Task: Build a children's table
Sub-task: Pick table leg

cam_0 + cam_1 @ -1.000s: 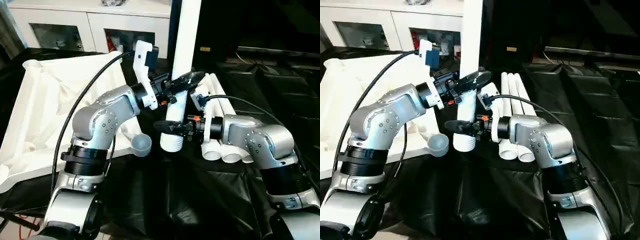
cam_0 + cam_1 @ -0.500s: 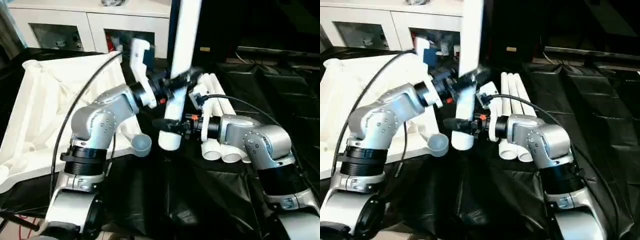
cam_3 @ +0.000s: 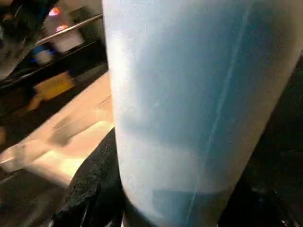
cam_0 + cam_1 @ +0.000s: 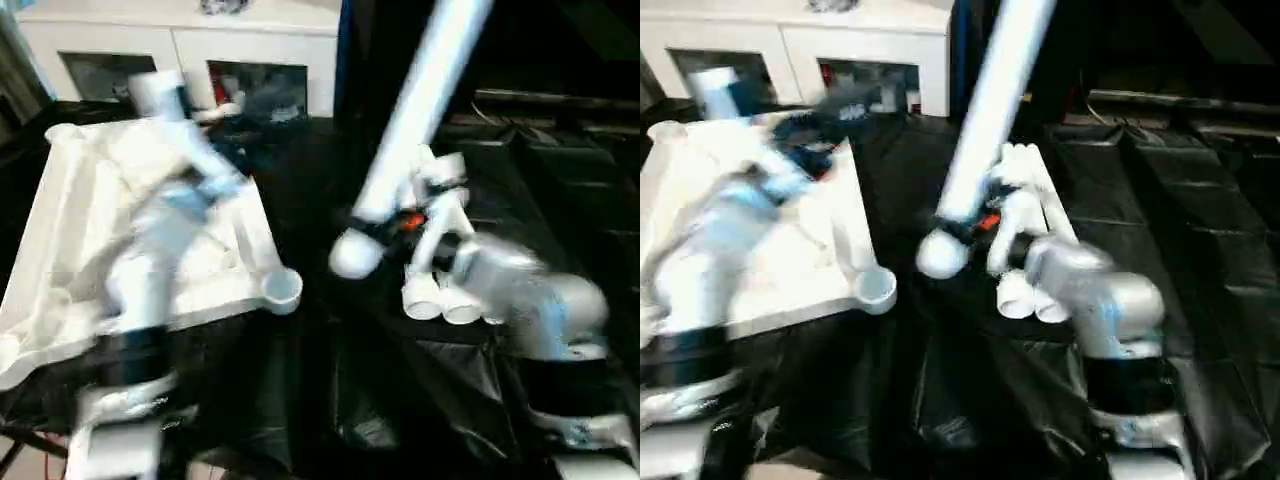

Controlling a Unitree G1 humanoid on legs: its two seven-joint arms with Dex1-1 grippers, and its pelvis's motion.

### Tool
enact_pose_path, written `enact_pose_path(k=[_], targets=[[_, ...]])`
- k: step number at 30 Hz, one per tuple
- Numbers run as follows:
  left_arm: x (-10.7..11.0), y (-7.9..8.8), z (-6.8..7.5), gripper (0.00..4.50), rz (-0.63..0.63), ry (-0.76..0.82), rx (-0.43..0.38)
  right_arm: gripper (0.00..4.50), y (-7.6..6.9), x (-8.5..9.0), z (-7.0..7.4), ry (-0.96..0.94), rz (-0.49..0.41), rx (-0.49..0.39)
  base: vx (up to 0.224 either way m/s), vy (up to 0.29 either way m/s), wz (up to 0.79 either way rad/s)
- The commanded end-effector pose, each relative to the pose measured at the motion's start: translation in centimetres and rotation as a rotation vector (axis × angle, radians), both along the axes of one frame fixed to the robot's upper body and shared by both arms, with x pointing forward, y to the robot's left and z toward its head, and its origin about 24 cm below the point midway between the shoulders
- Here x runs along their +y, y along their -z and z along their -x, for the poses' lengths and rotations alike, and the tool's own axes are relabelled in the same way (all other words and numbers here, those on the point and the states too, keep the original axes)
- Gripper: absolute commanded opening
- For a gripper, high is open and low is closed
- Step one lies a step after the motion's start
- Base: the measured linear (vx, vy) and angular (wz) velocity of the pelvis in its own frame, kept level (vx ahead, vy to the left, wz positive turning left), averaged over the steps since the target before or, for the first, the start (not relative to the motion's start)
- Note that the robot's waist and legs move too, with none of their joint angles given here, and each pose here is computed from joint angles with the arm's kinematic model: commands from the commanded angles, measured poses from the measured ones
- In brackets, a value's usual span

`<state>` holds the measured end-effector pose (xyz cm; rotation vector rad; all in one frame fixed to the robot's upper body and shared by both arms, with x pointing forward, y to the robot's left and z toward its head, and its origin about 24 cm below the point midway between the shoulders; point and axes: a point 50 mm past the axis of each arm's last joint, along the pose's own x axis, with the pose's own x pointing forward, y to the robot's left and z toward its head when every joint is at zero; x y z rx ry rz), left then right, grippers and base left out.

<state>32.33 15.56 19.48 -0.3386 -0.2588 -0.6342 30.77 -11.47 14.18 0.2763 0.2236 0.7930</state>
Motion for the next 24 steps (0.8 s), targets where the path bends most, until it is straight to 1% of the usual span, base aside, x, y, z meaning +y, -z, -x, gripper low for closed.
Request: enact_pose_path(k=[1, 3, 6, 7, 8, 9, 10, 11, 12, 13, 14, 16, 18, 19, 20, 21, 22, 24], targets=[[0.9, 1.2, 0.5, 3.02, -0.133, -0.118, 0.021, 1.93, -0.3, -0.1, 0.4, 0.074, -0.073, 0.037, 0.0, 0.0, 0.0], [1.6, 1.8, 0.7, 3.02, -0.19, -0.182, 0.025, 1.93, -0.2, 0.0, 0.7, 0.063, -0.078, 0.056, 0.0, 0.0, 0.0], [2.4, 2.6, 0.9, 3.02, -0.23, -0.248, 0.051, 1.93, -0.2, -0.1, 0.8, 0.101, -0.065, 0.05, 0.0, 0.0, 0.0], [2.7, 3.2, 1.1, 3.02, -0.287, -0.286, 0.057, 1.93, -0.2, -0.3, 0.7, 0.143, -0.031, 0.03, 0.0, 0.0, 0.0], [3.1, 4.4, 1.6, 3.02, -0.34, -0.332, 0.084, 1.93, -0.1, -0.8, 0.3, 0.252, 0.002, -0.011, 0.0, 0.0, 0.0], [3.3, 4.8, 1.8, 3.02, -0.354, -0.35, 0.099, 1.93, -0.1, -1.0, 0.2, 0.292, 0.009, -0.023, 0.0, 0.0, 0.0], [3.3, 4.8, 1.8, 3.02, -0.354, -0.35, 0.099, 1.93, -0.1, -1.0, 0.2, 0.292, 0.009, -0.023, 0.0, 0.0, 0.0], [3.3, 5.9, 2.6, 3.02, -0.346, -0.372, 0.13, 1.93, -0.6, -1.8, -0.1, 0.43, 0.016, -0.138, 0.0, 0.0, 0.0], [3.4, 6.4, 3.0, 3.02, -0.334, -0.382, 0.146, 1.93, -0.9, -2.1, -0.1, 0.495, 0.026, -0.206, 0.0, 0.0, 0.0], [3.5, 6.9, 3.5, 3.02, -0.336, -0.412, 0.153, 1.93, -0.9, -2.3, 0.1, 0.536, 0.05, -0.218, 0.0, 0.0, 0.0], [3.5, 7.0, 3.6, 3.02, -0.336, -0.421, 0.153, 1.93, -0.8, -2.3, 0.2, 0.542, 0.053, -0.214, 0.0, 0.0, 0.0], [3.5, 7.3, 4.2, 3.02, -0.313, -0.459, 0.156, 1.93, -0.2, -2.6, 0.8, 0.559, 0.022, -0.15, 0.0, 0.0, 0.0], [3.4, 7.4, 4.4, 3.02, -0.296, -0.48, 0.153, 1.93, 1.0, -3.2, 1.3, 0.584, 0.12, -0.064, 0.0, 0.0, 0.0], [3.3, 7.5, 4.4, 3.02, -0.299, -0.496, 0.153, 1.93, 1.4, -3.6, 1.5, 0.627, 0.081, -0.026, 0.0, 0.0, 0.0], [3.2, 7.5, 4.4, 3.02, -0.301, -0.499, 0.153, 1.93, 1.6, -3.8, 1.5, 0.639, 0.066, -0.014, 0.0, 0.0, 0.0], [3.0, 7.6, 4.5, 3.02, -0.312, -0.507, 0.153, 1.93, 2.0, -4.3, 1.7, 0.68, 0.025, 0.016, 0.0, 0.0, 0.0], [2.7, 7.4, 4.7, 3.02, -0.315, -0.499, 0.14, 1.93, 2.3, -4.5, 1.7, 0.681, 0.045, -0.004, 0.0, 0.0, 0.0], [2.7, 7.3, 5.0, 3.02, -0.311, -0.502, 0.123, 1.93, 2.8, -4.5, 1.7, 0.687, 0.058, -0.01, 0.0, 0.0, 0.0]])
